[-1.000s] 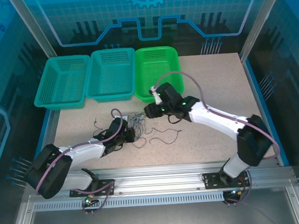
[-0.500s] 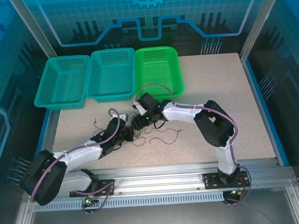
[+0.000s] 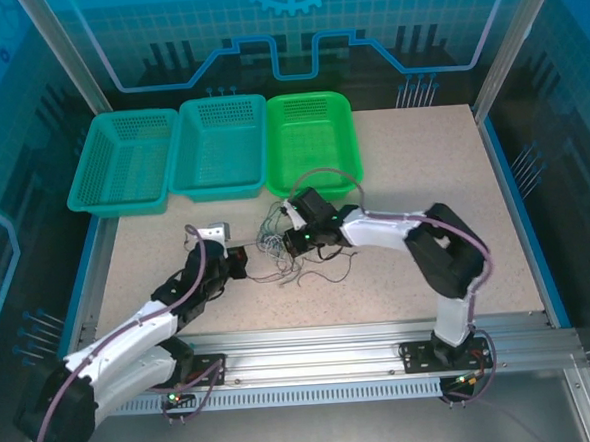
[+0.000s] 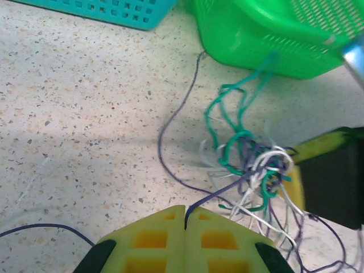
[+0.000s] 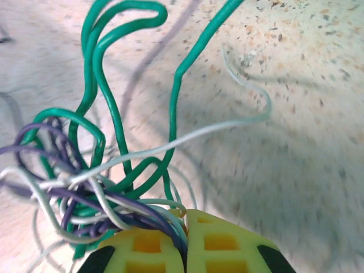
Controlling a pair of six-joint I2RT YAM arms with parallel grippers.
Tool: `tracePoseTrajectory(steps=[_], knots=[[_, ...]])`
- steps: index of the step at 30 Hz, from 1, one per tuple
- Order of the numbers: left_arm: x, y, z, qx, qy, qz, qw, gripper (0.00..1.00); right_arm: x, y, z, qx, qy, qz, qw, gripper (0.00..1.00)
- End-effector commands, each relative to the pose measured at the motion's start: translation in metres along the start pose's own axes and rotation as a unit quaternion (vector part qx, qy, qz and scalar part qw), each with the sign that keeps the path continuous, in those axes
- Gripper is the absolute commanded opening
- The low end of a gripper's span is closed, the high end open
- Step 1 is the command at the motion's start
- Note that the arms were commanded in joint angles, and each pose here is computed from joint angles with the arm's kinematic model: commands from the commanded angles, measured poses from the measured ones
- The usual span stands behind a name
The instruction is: Untangle the cables
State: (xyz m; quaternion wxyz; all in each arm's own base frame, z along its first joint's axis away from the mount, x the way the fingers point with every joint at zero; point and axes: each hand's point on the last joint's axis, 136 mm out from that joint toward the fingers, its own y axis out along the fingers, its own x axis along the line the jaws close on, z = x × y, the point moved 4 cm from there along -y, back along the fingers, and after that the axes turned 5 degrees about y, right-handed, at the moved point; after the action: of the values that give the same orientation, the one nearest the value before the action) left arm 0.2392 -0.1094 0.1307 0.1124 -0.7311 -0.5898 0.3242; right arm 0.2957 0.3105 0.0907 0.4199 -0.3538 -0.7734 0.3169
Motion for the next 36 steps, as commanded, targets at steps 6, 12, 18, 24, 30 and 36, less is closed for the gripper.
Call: tracePoseTrajectory(steps=[6,12,18,24,30,36], knots=[[0.069,-0.022,-0.009,-0.032,-0.094,-0.1,0.99,0.0,-0.186,-0.102,0.049,-0.063,0.269,0.222,0.935,0.01],[0.036,0.004,-0.008,0.006,-0.074,0.021,0.997,0.0,-0.156,-0.079,0.046,-0.016,0.214,0.152,0.965,0.05],[0.017,0.043,0.032,0.112,-0.054,0.025,0.992,0.0,-0.111,-0.062,0.043,0.022,0.154,0.064,0.986,0.23],[-0.005,0.069,0.064,0.163,-0.033,0.033,0.986,0.0,-0.057,-0.084,0.009,0.016,0.049,0.028,0.998,0.39],[0.003,0.062,0.064,0.153,-0.029,0.014,0.988,0.0,-0.003,-0.088,-0.027,-0.017,-0.031,0.018,0.999,0.54],[0.017,0.047,0.069,0.149,-0.037,-0.021,0.988,0.0,0.052,-0.052,-0.069,-0.058,-0.048,0.018,0.997,0.54]])
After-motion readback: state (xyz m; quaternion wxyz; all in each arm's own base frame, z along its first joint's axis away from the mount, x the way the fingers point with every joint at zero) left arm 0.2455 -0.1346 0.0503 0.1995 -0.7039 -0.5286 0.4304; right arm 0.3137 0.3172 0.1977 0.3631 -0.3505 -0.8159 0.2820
